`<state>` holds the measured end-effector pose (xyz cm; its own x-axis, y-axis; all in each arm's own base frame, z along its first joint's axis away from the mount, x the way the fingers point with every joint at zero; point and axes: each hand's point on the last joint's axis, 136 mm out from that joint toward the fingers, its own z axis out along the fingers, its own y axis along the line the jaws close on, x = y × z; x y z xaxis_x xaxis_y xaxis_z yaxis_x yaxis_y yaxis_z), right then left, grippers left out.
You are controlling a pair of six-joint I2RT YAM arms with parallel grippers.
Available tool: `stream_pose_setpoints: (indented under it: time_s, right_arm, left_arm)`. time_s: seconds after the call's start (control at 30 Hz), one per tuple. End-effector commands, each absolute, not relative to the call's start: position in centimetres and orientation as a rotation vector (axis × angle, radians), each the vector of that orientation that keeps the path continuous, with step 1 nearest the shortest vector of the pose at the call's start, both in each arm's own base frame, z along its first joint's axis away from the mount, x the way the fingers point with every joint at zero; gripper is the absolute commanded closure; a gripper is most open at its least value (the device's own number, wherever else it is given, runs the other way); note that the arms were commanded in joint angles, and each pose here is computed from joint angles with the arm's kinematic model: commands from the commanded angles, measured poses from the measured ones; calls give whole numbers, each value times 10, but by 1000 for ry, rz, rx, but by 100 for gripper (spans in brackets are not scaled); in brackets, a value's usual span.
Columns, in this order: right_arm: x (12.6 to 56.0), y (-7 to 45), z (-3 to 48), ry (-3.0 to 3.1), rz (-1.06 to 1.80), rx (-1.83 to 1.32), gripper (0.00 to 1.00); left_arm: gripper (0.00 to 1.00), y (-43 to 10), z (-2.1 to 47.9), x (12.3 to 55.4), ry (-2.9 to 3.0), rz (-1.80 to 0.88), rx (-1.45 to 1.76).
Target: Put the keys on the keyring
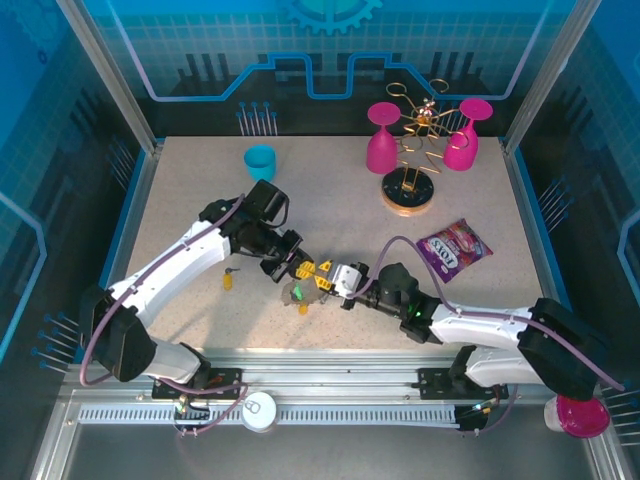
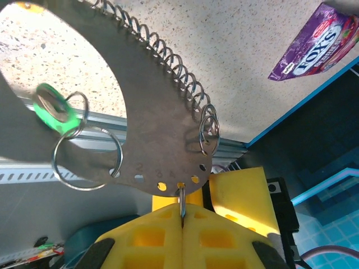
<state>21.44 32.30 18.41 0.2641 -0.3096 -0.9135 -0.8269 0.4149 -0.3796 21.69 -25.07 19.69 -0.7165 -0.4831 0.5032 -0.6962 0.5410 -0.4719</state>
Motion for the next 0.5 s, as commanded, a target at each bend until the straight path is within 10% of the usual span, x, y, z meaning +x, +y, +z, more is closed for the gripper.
stream_pose_setpoints:
  time_s: [0.0, 0.47]
  right_arm:
    - [212, 336, 205, 1226, 516, -1132, 75]
    - [210, 340, 206, 1205, 562, -1105, 89]
  left_arm:
    - [100, -256, 211, 210, -2385, 1028, 975]
    - [100, -259, 212, 210, -2343, 1058, 1004]
